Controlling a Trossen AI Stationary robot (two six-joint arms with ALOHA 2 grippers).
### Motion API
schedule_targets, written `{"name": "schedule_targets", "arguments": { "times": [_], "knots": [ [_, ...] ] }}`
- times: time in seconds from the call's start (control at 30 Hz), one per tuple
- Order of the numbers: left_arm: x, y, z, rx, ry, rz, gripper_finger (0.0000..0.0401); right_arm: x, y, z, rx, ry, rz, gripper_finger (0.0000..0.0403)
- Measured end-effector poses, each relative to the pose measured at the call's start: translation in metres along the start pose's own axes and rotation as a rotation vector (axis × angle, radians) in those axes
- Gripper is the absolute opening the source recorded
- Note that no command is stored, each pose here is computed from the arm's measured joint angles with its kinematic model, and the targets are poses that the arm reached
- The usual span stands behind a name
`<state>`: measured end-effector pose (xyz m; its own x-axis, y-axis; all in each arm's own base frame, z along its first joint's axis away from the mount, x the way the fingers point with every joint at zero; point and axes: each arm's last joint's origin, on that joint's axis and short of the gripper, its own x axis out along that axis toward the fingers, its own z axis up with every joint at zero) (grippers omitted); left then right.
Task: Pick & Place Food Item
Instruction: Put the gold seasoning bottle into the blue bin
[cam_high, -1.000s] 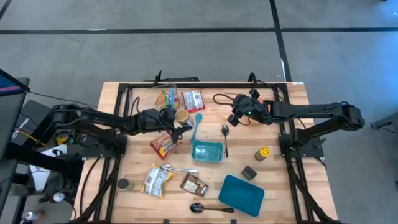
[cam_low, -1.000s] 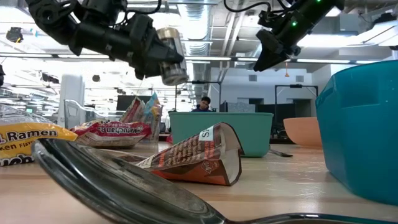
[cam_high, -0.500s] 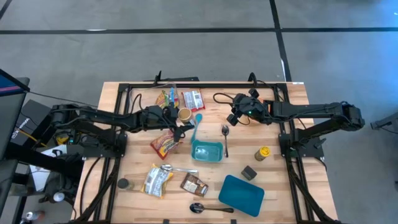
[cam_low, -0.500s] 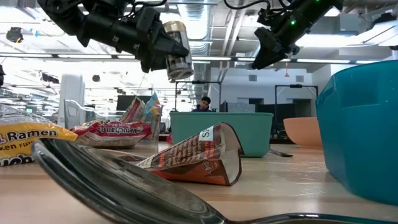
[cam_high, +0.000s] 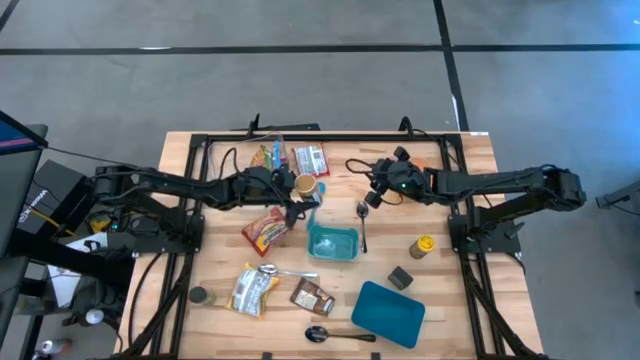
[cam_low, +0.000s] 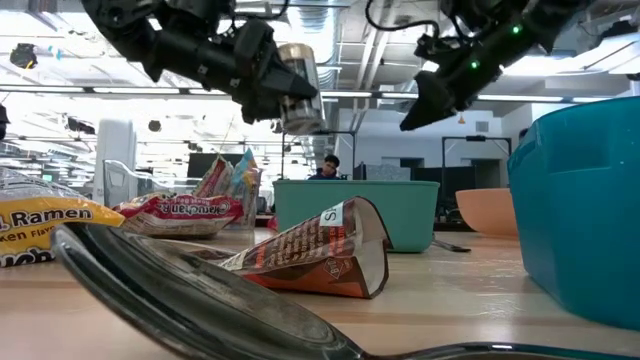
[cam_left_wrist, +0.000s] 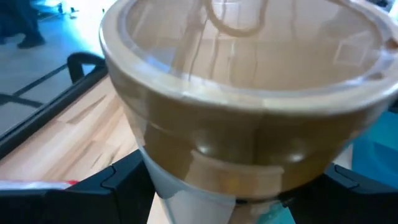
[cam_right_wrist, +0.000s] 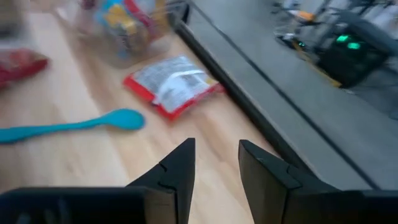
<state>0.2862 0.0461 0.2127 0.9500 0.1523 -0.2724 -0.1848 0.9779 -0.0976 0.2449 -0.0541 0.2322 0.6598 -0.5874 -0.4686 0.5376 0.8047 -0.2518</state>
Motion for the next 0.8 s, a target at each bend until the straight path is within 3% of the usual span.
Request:
{"name": "schedule_targets", "arguments": {
  "times": [0.23,0.43,0.8],
  "knots": [
    [0.020,0.004,-0.002,-0.007,0.047,-0.043,0.0280,0.005,-0.003,-0.001,0.028,-0.030,0.144,0.0116],
    [0.033,0.004,0.001,-0.011,0.120,-0.048,0.0280,0.005,-0.001,0.002,0.071,-0.054,0.405,0.0116],
    [0.033,0.004,-0.001,-0.012,0.160,-0.044,0.0280,-0.002,0.013,0.008,0.088,-0.112,0.492,0.0116]
  ]
}}
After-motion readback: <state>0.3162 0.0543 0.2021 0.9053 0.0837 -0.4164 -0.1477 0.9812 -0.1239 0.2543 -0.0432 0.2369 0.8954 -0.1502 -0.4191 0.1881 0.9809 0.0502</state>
